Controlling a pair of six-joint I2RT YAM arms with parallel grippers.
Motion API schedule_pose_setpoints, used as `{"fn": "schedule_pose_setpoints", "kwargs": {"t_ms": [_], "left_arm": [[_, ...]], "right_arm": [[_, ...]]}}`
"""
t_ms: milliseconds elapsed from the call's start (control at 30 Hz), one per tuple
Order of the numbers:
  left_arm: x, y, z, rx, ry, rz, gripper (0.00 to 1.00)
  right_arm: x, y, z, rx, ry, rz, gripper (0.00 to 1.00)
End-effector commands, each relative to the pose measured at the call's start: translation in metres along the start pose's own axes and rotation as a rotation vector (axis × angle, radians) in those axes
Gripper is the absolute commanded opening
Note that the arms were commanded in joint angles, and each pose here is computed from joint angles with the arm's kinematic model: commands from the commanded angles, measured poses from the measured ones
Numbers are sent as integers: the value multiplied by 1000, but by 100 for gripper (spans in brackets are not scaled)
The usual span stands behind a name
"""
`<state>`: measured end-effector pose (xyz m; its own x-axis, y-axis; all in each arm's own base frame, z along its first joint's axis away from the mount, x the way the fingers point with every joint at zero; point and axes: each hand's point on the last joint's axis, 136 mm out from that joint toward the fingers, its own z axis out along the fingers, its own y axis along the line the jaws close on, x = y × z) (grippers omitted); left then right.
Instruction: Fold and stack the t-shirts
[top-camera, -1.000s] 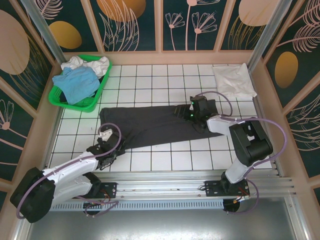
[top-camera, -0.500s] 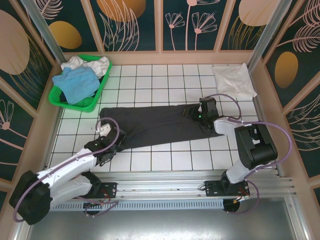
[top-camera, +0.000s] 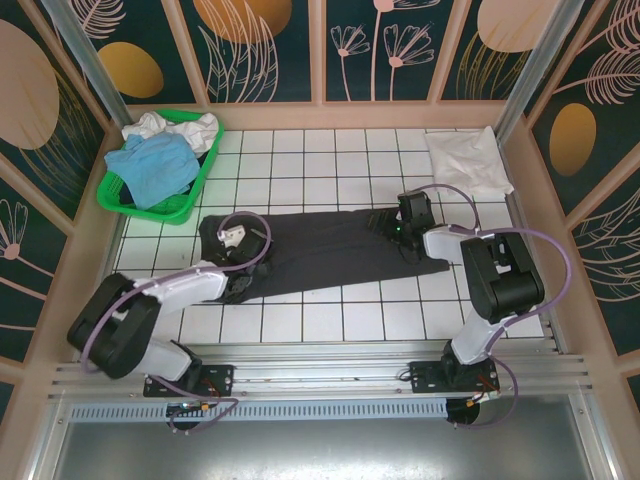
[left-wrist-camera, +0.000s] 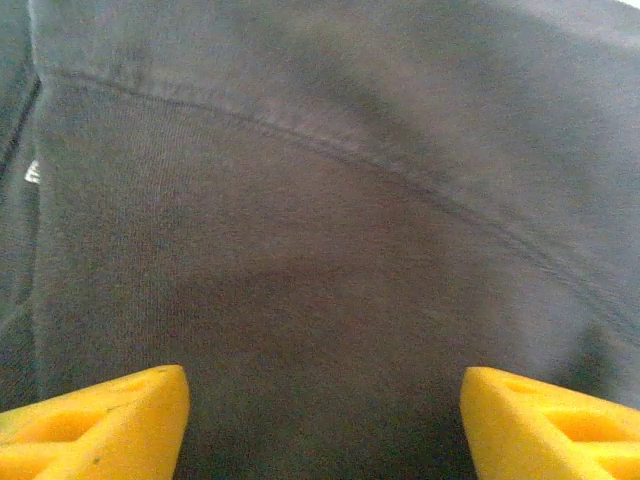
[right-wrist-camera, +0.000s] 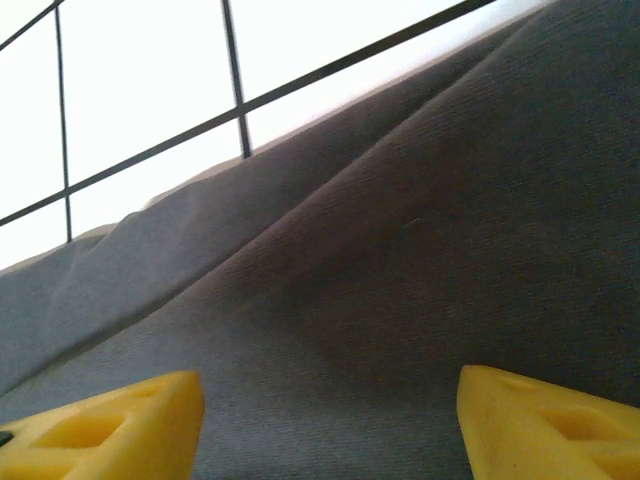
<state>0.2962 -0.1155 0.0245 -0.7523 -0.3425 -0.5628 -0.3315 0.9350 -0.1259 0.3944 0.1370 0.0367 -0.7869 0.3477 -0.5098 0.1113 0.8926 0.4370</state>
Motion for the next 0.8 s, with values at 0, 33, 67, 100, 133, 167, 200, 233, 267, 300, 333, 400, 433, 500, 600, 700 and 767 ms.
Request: {"fn": "schedule_pose_setpoints", "kwargs": {"t_ms": [0, 33, 67, 100, 133, 167, 200, 233, 267, 300, 333, 400, 433, 500, 600, 700, 767], "left_arm": [[-4, -3, 19, 5, 3, 4, 76], [-8, -4, 25, -4, 0, 14, 79], [-12, -7, 31, -10, 0, 23, 80], [-15, -11, 38, -9, 7, 29, 80], [-20, -15, 47, -9, 15, 35, 80], [-25, -20, 58, -12, 26, 45, 80], [-30, -23, 66, -14, 32, 54, 80], [-38, -29, 76, -11, 29, 60, 80], [-48, -36, 83, -5, 22, 63, 81], [-51, -40, 94, 0, 32, 80, 83], [-70, -56, 102, 23, 11, 87, 84], [-89, -74, 122, 33, 16, 116, 86], [-105, -90, 129, 52, 0, 136, 87], [-124, -113, 147, 81, -6, 162, 89], [-149, -148, 166, 157, -12, 192, 90], [-170, -186, 176, 265, -34, 224, 91], [-179, -215, 183, 357, -27, 238, 92]], "right_arm": [[-5, -12, -7, 54, -12, -1, 68], [-8, -10, -9, 49, -21, -7, 69], [-12, -9, -12, 50, -34, -13, 69], [-14, -10, -13, 58, -43, -17, 69], [-16, -14, -12, 75, -47, -18, 69], [-16, -19, -11, 97, -44, -16, 69], [-14, -24, -10, 120, -36, -13, 69], [-10, -29, -9, 140, -21, -4, 69], [-2, -33, -9, 152, 5, 8, 69], [7, -33, -11, 146, 28, 19, 69], [16, -29, -14, 123, 38, 18, 69], [42, -27, -19, 105, 75, 29, 69], [59, -26, -21, 102, 116, 26, 69], [88, -29, -27, 161, 170, 23, 69], [123, -9, -46, 159, 243, -29, 69], [118, 22, -70, 100, 191, -75, 69], [100, 37, -80, 46, 113, -90, 69]]}}
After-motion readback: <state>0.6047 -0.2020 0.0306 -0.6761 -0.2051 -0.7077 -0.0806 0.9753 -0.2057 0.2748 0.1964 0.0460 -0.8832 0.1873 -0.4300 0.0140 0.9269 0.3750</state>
